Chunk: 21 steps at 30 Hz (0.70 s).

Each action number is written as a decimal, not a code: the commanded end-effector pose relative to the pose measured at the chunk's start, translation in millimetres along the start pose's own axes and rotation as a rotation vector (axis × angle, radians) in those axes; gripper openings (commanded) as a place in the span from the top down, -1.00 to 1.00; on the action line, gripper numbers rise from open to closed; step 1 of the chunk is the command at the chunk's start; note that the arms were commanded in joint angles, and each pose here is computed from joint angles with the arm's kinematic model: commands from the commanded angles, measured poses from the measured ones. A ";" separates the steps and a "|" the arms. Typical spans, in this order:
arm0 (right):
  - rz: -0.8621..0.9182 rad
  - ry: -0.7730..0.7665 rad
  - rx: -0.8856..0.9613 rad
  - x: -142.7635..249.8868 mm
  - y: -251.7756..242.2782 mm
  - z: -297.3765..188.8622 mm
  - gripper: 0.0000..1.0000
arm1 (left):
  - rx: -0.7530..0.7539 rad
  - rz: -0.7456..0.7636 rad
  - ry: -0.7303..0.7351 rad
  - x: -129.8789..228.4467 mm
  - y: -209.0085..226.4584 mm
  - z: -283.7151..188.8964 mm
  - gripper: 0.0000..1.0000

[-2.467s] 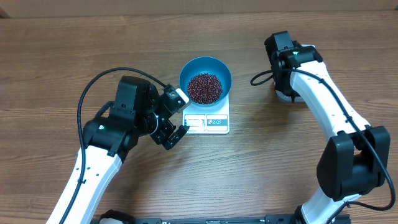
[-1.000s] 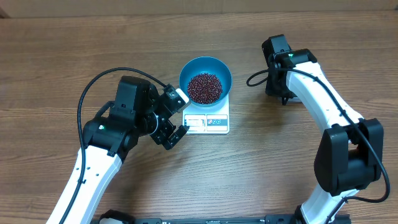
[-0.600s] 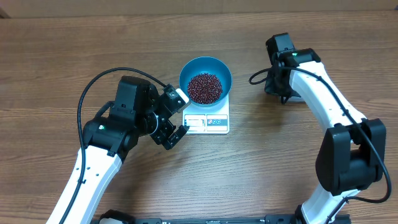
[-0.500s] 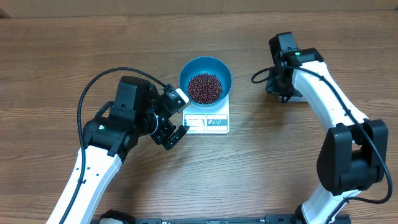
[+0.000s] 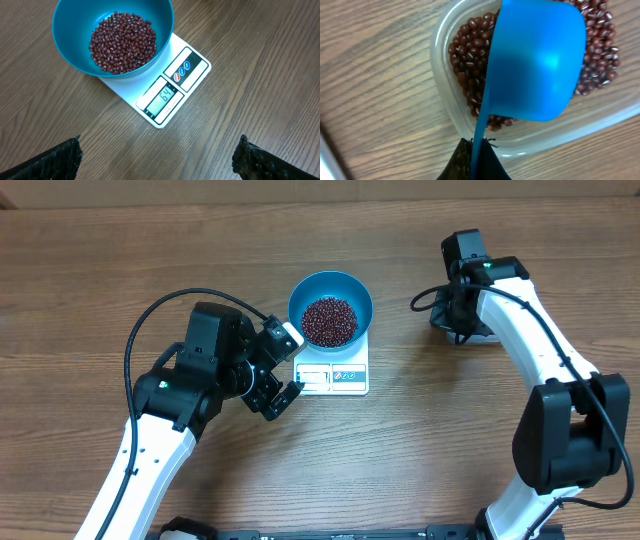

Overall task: Scoop item into bowl and weigh 150g on scale
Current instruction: 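Lower the scoop into the beans in the tub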

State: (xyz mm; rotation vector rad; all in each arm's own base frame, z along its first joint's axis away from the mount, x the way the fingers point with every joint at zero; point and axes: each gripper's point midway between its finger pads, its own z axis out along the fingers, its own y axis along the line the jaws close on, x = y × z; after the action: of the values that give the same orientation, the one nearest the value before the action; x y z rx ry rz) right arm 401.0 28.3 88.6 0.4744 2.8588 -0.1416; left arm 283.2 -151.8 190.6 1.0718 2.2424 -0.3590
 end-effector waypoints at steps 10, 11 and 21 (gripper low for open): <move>0.165 0.089 -0.341 -9.6 12.3 -13.6 0.92 | 0.004 -0.018 0.007 2.8 -2.7 1.3 -0.99; 0.173 0.094 -0.347 -9.9 10.2 -13.6 0.92 | 0.004 -0.018 0.007 2.8 -2.7 1.3 -0.99; 0.218 0.127 -0.368 -9.7 -4.6 -12.9 0.92 | 0.004 -0.018 0.006 2.8 -2.7 1.3 -0.99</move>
State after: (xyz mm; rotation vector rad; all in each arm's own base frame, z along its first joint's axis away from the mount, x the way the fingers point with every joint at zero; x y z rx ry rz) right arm 403.8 16.7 97.8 0.7424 2.8470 0.3710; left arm 283.3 -151.8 190.7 1.0717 2.2420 -0.3589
